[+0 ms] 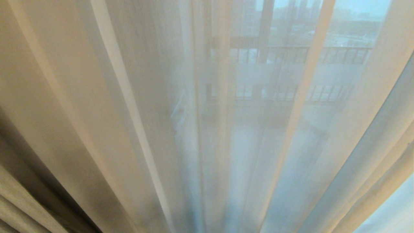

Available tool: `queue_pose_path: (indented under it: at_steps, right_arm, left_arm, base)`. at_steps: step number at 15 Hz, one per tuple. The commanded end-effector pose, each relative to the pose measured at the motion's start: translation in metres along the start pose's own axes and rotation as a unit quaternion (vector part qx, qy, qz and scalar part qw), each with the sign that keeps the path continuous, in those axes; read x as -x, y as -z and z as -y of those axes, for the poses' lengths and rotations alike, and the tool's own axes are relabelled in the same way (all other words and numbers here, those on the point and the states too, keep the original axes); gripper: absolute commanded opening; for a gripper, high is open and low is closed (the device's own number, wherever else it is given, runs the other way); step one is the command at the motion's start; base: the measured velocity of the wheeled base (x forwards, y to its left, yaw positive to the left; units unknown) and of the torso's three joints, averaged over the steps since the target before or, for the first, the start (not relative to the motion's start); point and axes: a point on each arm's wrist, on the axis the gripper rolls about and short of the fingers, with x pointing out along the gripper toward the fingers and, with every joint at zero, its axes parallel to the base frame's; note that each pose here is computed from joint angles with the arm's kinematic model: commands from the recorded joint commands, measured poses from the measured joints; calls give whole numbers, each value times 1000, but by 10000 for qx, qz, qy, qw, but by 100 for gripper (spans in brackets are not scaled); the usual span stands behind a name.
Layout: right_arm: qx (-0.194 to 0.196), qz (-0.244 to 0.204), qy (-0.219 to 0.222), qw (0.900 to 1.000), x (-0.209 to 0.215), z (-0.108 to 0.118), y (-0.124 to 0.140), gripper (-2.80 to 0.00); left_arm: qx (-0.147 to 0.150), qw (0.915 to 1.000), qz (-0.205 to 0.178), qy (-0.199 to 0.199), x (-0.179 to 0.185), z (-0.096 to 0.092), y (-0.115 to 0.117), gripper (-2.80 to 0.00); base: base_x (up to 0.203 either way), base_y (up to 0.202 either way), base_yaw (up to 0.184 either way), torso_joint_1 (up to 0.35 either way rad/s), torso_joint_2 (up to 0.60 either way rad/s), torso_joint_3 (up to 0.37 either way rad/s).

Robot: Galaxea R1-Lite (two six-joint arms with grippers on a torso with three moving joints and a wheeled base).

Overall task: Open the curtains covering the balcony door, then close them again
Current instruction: Close the outer curtains on both sides

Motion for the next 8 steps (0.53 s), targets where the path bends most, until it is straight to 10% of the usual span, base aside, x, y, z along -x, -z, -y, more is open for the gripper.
queue_pose_path:
  at_steps: [1, 8]
  right_arm:
    - [4, -5, -8, 10000, 0, 0, 0, -280]
    - [4, -5, -8, 10000, 0, 0, 0, -280]
  left_arm:
    - [-59, 9990, -432, -112, -34, 4, -35, -280]
    - [-100, 9792, -884, -1826, -136, 11, -105, -280]
  base:
    - [0, 0, 0, 0, 0, 0]
    - [0, 0, 0, 0, 0, 0]
